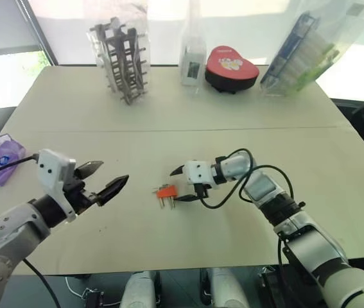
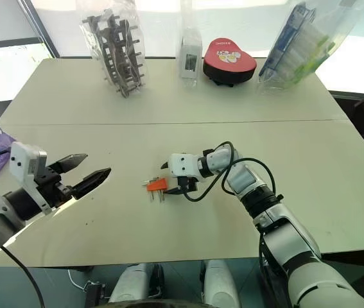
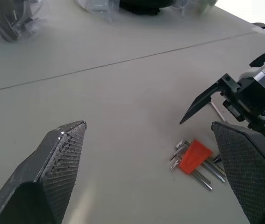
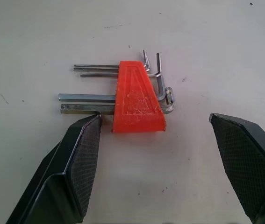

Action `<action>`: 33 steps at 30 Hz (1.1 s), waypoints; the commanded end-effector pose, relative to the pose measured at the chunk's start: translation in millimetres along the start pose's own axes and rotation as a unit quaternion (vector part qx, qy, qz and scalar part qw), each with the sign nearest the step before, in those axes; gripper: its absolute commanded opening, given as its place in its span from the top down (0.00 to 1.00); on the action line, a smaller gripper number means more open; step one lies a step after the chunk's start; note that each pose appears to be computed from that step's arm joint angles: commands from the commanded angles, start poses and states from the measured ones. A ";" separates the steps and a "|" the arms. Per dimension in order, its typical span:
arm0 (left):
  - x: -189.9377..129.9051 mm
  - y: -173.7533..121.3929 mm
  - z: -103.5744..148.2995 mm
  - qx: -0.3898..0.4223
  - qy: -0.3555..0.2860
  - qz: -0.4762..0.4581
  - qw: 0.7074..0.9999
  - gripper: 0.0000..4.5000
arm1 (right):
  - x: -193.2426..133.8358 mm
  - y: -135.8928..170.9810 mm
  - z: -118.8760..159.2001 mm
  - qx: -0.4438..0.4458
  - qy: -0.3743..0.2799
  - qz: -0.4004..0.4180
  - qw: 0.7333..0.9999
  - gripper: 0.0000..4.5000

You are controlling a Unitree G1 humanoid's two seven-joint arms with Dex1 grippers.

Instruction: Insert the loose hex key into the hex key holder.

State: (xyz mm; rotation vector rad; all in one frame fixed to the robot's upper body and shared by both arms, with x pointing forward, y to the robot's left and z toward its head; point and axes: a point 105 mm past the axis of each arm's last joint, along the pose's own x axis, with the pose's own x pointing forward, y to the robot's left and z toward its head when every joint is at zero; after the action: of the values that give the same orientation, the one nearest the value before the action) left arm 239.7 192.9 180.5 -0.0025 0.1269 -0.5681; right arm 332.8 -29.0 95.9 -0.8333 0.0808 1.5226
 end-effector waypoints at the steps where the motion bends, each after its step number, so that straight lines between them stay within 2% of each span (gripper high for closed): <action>1: -2.9 -5.1 14.0 0.027 -0.026 0.002 0.999 0.00 | 4.5 5.1 -4.8 0.000 0.012 0.024 1.000 0.15; 3: -2.7 -6.5 14.7 0.028 -0.027 0.003 0.999 0.00 | 5.6 5.6 -4.8 0.004 0.009 0.029 1.000 0.15; 6: -2.3 -8.6 14.9 0.027 -0.028 0.005 0.999 0.00 | 7.5 5.2 -4.6 0.005 0.008 0.033 0.999 0.34; 10: 0.1 -11.3 14.9 0.025 -0.028 0.003 0.999 0.00 | 8.1 5.5 -4.2 0.007 0.003 0.036 0.999 0.78; 16: 6.4 -12.1 16.5 0.025 -0.029 -0.005 0.999 0.00 | 5.3 3.7 -2.5 -0.009 0.007 0.019 1.000 0.78; 20: 11.7 -12.0 21.9 0.027 -0.034 -0.013 0.999 0.00 | -2.5 -1.9 9.0 -0.036 -0.010 -0.013 0.999 0.78; 22: 14.5 -13.1 23.8 0.026 -0.037 -0.020 0.999 0.00 | -9.4 -9.8 23.5 -0.052 -0.038 -0.050 0.997 0.78; 25: 22.5 -13.8 28.1 0.001 -0.054 -0.034 0.998 0.00 | -24.6 -20.8 45.9 -0.105 -0.070 -0.107 0.986 0.78; 33: 47.6 -12.2 34.4 -0.007 -0.060 -0.075 0.995 0.00 | -62.9 -37.7 69.1 -0.265 -0.056 -0.191 0.944 0.78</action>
State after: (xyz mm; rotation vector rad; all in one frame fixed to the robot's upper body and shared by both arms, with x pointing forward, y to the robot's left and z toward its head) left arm 275.8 159.2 203.4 -0.0739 0.0384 -0.6924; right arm 330.5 -40.9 166.8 -1.0524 -0.4247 1.2934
